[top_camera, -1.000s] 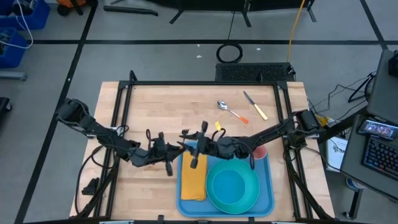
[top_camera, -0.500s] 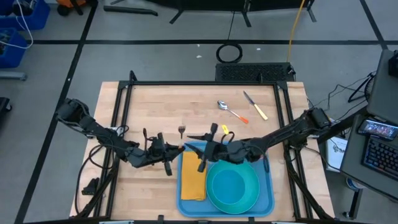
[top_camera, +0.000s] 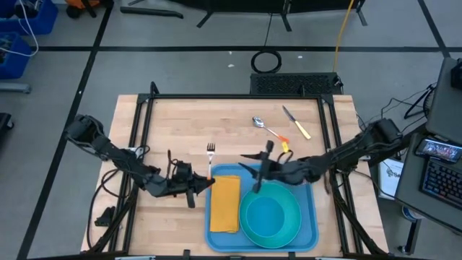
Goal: Set up tray
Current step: Put the orange fork on the orange napkin
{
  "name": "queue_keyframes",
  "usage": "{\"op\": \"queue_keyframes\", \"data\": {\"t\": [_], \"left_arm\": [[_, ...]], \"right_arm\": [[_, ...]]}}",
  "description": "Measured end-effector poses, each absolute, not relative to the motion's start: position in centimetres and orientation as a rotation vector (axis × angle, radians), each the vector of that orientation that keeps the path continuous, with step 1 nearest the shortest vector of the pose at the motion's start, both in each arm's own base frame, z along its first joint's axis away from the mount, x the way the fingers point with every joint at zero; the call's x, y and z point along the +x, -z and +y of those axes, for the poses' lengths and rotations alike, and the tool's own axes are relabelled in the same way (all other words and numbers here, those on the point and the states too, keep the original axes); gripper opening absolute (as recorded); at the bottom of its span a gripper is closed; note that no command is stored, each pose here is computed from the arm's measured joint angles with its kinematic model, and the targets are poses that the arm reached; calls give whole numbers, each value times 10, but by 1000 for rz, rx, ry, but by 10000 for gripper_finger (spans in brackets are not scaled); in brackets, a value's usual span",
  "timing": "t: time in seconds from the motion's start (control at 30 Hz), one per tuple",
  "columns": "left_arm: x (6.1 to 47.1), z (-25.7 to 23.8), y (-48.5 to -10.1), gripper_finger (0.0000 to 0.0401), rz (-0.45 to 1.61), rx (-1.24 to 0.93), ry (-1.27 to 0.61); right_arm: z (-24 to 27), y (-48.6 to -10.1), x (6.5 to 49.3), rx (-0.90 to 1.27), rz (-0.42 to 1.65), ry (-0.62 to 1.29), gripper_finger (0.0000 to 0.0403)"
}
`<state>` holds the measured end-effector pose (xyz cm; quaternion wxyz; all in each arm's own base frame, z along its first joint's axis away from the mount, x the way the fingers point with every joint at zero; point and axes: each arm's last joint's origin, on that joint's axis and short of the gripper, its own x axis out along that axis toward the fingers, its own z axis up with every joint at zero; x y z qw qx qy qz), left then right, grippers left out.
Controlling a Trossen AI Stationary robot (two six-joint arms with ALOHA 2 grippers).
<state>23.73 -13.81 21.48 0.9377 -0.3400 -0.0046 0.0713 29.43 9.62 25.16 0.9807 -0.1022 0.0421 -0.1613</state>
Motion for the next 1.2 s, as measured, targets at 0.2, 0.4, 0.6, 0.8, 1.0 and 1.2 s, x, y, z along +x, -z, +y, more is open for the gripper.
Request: {"op": "queue_keyframes", "data": {"t": [0.2, 0.4, 0.6, 0.8, 1.0, 1.2], "left_arm": [[246, -156, -190, 6, -20, -839, -107], [252, -173, -152, 6, -56, -987, -90], [258, -195, -121, 6, -83, -1131, -91], [274, -218, -115, 6, -61, -1230, -43], [273, -235, -112, 6, 31, -1335, -32], [267, -236, -107, 6, 39, -1423, -46]], "right_arm": [[99, -240, 266, -190, 16, 286, 115], [110, -241, 258, -200, 7, 237, 114], [117, -241, 255, -218, 8, 209, 114], [118, -240, 254, -223, 16, 206, 114], [121, -239, 253, -220, 16, 194, 114], [124, -239, 251, -224, 15, 180, 114]]}}
